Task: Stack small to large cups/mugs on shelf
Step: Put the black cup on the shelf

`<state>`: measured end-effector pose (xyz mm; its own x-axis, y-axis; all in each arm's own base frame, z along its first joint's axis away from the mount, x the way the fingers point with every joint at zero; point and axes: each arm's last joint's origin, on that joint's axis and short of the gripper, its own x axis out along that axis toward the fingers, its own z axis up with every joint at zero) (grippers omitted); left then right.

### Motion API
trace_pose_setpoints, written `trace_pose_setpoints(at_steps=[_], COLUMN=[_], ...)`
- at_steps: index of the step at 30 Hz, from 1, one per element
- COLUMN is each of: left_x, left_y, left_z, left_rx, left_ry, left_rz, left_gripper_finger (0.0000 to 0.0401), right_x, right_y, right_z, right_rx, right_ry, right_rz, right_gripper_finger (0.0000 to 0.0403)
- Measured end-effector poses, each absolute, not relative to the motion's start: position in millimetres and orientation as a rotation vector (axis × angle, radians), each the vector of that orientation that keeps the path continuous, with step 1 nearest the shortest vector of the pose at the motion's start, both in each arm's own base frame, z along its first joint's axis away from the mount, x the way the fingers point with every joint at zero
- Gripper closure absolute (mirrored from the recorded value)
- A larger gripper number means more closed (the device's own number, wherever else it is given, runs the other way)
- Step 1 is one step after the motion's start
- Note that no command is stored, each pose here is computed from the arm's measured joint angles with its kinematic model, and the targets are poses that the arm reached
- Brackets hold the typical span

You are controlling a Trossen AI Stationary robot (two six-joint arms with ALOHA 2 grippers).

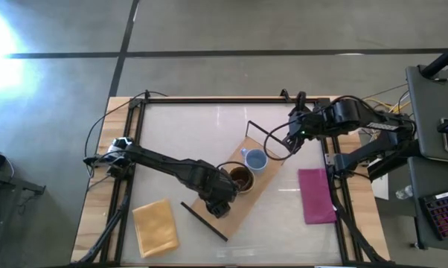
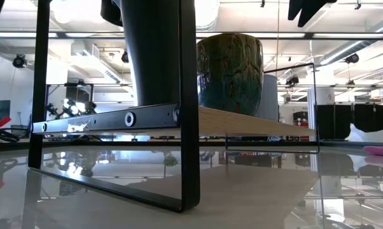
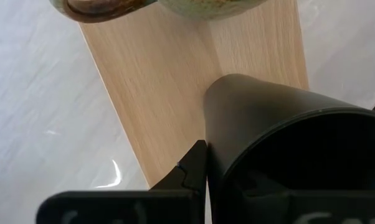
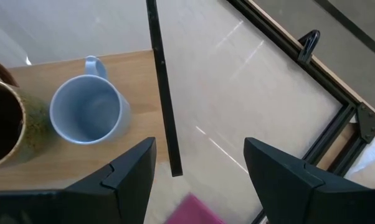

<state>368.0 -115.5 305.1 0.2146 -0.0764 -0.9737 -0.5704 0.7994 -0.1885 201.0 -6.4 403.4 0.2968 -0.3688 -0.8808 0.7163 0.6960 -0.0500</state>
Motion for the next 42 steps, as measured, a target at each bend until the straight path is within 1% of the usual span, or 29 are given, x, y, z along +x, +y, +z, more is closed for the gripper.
trace_pose_setpoints(at_steps=[13,18,23,35,38,42], left_x=[368,366,366,367,367,367], left_y=[-116,-116,-115,-113,-112,-112], left_z=[305,309,310,310,310,310], left_rx=[-0.585,-0.545,-0.538,-0.542,-0.524,-0.523], left_ry=[1.332,1.337,1.336,1.305,1.289,1.287], left_rz=[0.354,0.302,0.288,0.332,0.354,0.357], left_gripper_finger=[0.0401,0.0401,0.0401,0.0401,0.0391,0.036], right_x=[190,188,188,188,188,188], right_y=[-7,-7,-7,-7,-7,-7], right_z=[410,411,411,411,411,411], right_rx=[0.401,0.404,0.405,0.408,0.408,0.407], right_ry=[1.006,0.999,0.998,0.996,0.996,0.996], right_rz=[-0.736,-0.734,-0.734,-0.737,-0.737,-0.737], right_gripper_finger=[0.0165,0.0165,0.0165,0.0165,0.0165,0.0165])
